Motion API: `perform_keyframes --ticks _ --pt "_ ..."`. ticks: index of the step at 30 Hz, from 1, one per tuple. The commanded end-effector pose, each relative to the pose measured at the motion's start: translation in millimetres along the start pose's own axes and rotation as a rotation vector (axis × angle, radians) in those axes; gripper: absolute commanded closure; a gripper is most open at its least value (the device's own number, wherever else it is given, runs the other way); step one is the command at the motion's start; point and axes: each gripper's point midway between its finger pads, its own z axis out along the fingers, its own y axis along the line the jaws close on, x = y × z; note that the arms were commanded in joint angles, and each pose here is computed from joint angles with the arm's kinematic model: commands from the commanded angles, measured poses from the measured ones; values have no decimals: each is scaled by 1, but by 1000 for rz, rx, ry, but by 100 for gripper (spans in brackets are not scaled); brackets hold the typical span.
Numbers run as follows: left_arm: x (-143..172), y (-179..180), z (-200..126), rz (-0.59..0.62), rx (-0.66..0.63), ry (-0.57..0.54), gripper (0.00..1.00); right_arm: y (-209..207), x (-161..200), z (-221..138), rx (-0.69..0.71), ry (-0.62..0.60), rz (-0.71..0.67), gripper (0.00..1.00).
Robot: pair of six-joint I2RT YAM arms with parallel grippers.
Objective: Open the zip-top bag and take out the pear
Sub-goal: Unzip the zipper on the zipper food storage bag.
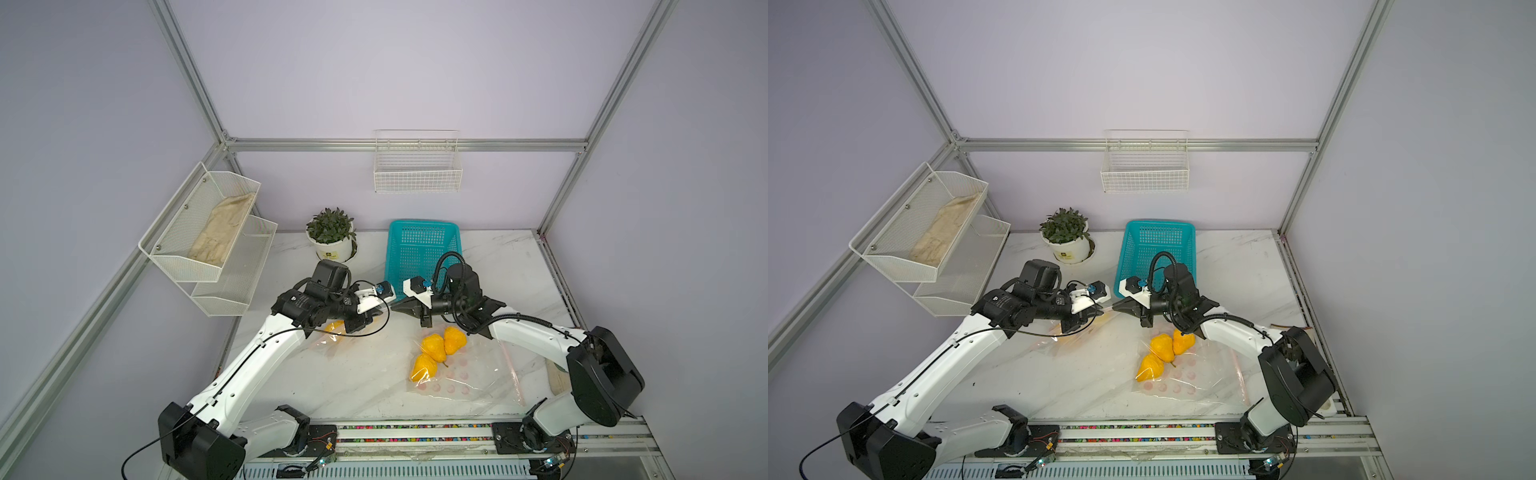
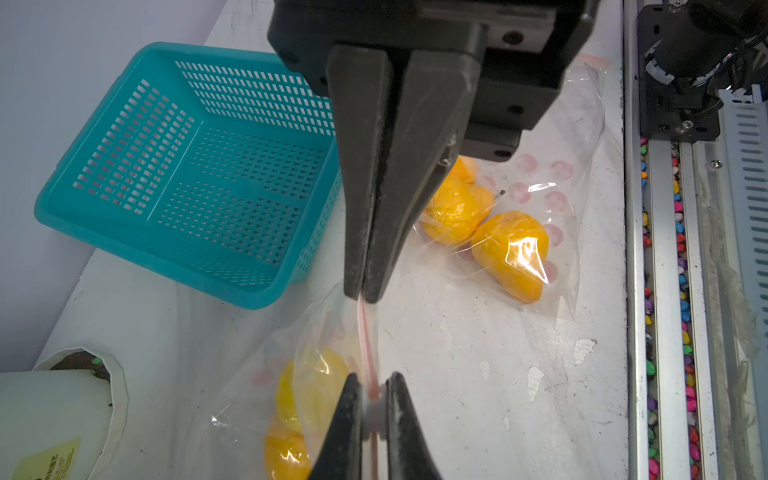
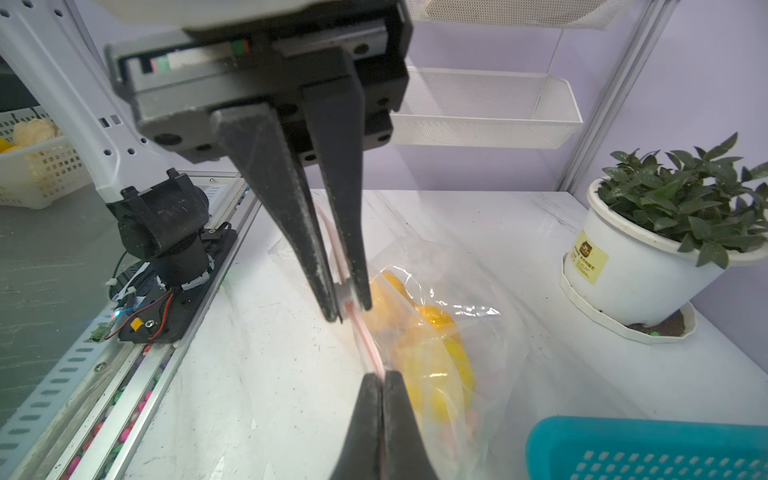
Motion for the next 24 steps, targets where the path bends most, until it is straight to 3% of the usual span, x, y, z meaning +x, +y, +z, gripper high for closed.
perform_keyframes --ticks 1,9,24 --pt "11 -2 -6 -9 -32 28 100 -14 1 -17 72 10 -26 100" --pt "38 -3 -19 6 -108 140 100 -48 15 -47 198 18 17 100" --pt "100 -31 -65 -4 -171 411 100 -88 40 -65 457 50 53 100"
